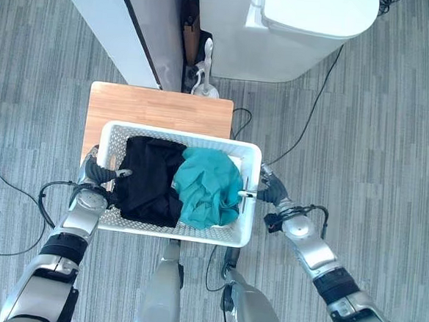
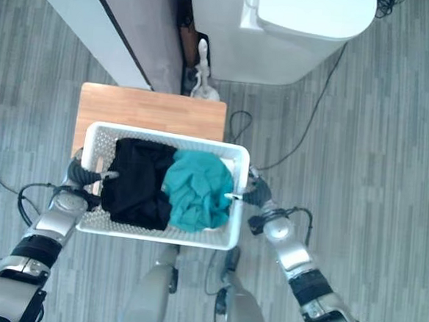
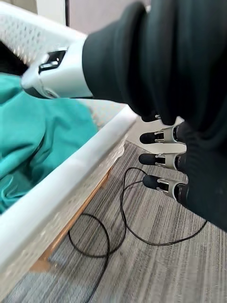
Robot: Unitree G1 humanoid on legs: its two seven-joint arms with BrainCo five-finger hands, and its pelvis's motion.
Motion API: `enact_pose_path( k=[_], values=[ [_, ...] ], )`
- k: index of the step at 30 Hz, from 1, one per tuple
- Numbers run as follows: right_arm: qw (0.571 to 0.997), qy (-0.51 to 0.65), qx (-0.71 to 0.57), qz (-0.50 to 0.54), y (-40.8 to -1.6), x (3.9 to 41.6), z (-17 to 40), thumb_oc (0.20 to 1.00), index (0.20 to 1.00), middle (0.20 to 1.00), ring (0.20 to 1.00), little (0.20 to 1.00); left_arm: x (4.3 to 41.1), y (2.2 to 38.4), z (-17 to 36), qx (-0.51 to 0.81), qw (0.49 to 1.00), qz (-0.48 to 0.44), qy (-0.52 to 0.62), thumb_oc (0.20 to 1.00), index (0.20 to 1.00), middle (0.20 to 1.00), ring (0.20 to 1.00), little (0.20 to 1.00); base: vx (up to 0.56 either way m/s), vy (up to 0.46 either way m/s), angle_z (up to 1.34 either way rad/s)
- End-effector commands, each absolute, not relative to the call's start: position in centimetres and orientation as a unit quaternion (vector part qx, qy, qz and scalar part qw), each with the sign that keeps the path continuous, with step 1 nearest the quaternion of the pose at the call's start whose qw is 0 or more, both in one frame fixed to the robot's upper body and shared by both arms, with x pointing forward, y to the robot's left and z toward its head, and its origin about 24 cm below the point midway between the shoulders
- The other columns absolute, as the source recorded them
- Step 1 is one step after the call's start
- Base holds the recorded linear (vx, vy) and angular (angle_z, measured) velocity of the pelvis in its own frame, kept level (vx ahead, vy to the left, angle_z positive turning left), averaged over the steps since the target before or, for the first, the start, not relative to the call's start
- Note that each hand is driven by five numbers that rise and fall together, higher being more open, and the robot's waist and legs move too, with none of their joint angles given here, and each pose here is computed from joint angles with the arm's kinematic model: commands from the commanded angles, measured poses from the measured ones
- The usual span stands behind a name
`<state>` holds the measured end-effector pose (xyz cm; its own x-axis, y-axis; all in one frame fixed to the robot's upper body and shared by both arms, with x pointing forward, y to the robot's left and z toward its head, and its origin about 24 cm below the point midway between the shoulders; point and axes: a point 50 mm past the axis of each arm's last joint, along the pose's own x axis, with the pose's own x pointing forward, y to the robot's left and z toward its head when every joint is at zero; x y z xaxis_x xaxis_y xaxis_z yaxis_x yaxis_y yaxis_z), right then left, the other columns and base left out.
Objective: Grab the laundry basket,head to the washer,open it,put in the laundry and shut it.
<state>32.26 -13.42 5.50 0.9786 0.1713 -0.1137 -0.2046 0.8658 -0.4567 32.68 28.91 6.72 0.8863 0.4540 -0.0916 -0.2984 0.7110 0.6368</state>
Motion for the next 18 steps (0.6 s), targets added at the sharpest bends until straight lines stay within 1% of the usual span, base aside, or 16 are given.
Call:
enact_pose_path(
  k=[1,3,6,11,18],
  values=[
    [0.953,0.025,-0.291,0.081,-13.2,32.8,5.9,1.0,1.0,1.0,1.0,1.0,33.2,27.3,6.6,0.321,0.919,0.201,0.111,1.0,1.0,1.0,1.0,1.0,0.0,0.0,0.0],
    [0.947,0.031,-0.313,0.068,-12.5,33.7,6.1,1.0,1.0,1.0,1.0,1.0,33.4,26.6,6.6,0.319,0.92,0.198,0.107,1.0,1.0,1.0,1.0,1.0,0.0,0.0,0.0],
    [0.953,0.042,-0.293,0.065,-10.7,34.2,5.8,1.0,1.0,1.0,1.0,1.0,33.9,25.7,6.5,0.317,0.922,0.196,0.107,1.0,1.0,1.0,1.0,1.0,0.0,0.01,0.0],
    [0.956,0.072,-0.279,0.064,-9.3,35.2,5.3,1.0,1.0,1.0,1.0,1.0,34.6,24.2,6.7,0.306,0.93,0.177,0.098,1.0,1.0,1.0,1.0,1.0,0.0,0.006,0.0],
    [0.964,0.087,-0.241,0.069,-7.5,36.3,6.0,1.0,1.0,1.0,1.0,1.0,35.2,23.5,6.8,0.307,0.931,0.171,0.097,1.0,1.0,1.0,1.0,1.0,0.0,0.0,0.01]
  ],
)
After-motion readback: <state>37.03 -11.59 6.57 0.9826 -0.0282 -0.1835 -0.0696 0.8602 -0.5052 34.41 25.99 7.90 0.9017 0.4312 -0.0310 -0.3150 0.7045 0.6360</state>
